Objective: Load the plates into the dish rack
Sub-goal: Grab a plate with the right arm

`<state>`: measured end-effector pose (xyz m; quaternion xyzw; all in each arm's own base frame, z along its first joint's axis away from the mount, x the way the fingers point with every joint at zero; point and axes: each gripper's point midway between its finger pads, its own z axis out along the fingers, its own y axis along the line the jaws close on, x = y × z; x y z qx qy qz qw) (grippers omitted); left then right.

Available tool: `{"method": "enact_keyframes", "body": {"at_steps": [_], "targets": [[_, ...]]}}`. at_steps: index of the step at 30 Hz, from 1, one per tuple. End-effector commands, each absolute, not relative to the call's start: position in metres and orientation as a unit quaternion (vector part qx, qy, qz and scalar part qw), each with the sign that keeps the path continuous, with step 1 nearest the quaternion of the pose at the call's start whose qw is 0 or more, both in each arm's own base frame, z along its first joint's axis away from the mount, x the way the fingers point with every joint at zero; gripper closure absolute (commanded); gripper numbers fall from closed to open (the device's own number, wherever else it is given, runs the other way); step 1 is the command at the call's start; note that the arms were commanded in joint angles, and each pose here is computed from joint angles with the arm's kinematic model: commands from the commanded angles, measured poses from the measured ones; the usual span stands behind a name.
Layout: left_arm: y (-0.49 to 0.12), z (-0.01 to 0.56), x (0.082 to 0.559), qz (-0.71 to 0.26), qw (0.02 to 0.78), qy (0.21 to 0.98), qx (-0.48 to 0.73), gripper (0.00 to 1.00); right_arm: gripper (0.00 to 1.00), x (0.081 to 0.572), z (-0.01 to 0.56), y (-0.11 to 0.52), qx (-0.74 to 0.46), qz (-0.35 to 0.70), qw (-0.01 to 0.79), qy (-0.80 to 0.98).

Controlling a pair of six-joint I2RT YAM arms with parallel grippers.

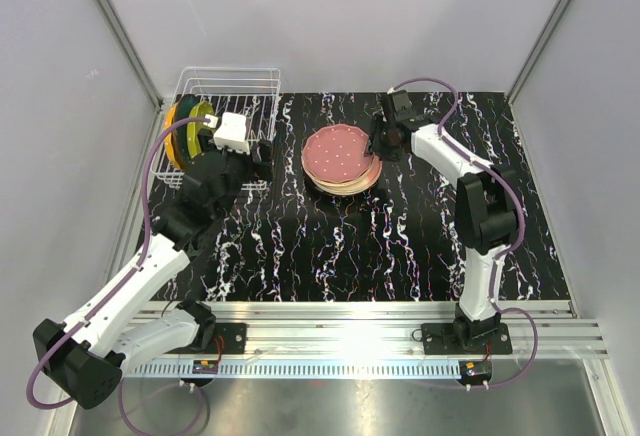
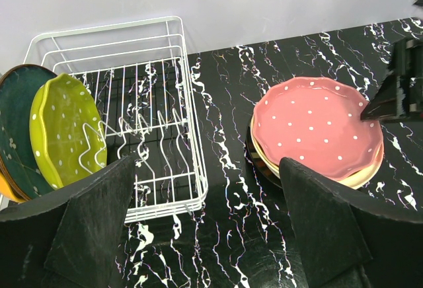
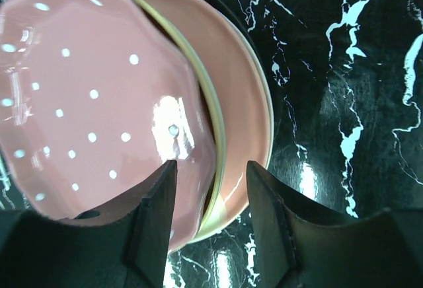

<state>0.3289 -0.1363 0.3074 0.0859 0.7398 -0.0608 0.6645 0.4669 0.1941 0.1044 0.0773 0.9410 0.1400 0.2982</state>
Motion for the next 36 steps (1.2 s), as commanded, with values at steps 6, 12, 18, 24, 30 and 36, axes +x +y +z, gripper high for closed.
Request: {"method": "enact_keyframes", "body": {"at_steps": [6, 12, 18, 24, 30, 36], "targets": [[-0.138, 0.332, 0.331, -0.071, 0.689, 0.718, 0.074, 0.06, 0.59, 0.477, 0.107, 0.196, 0.080, 0.138, 0.294, 0.942], [-0.138, 0.332, 0.330, -0.072, 0.688, 0.718, 0.075, 0.06, 0.66, 0.473, 0.113, 0.187, 0.077, 0.121, 0.302, 0.942], [-0.140, 0.331, 0.330, -0.074, 0.688, 0.718, 0.078, 0.06, 0.74, 0.468, 0.116, 0.184, 0.071, 0.116, 0.300, 0.944], [-0.140, 0.332, 0.330, -0.075, 0.689, 0.717, 0.079, 0.06, 0.72, 0.464, 0.124, 0.181, 0.064, 0.110, 0.300, 0.946], [-0.141, 0.332, 0.330, -0.078, 0.688, 0.717, 0.081, 0.06, 0.62, 0.462, 0.135, 0.180, 0.058, 0.111, 0.303, 0.945], [-0.141, 0.331, 0.330, -0.077, 0.687, 0.718, 0.083, 0.06, 0.62, 0.463, 0.142, 0.186, 0.059, 0.126, 0.298, 0.944]]}}
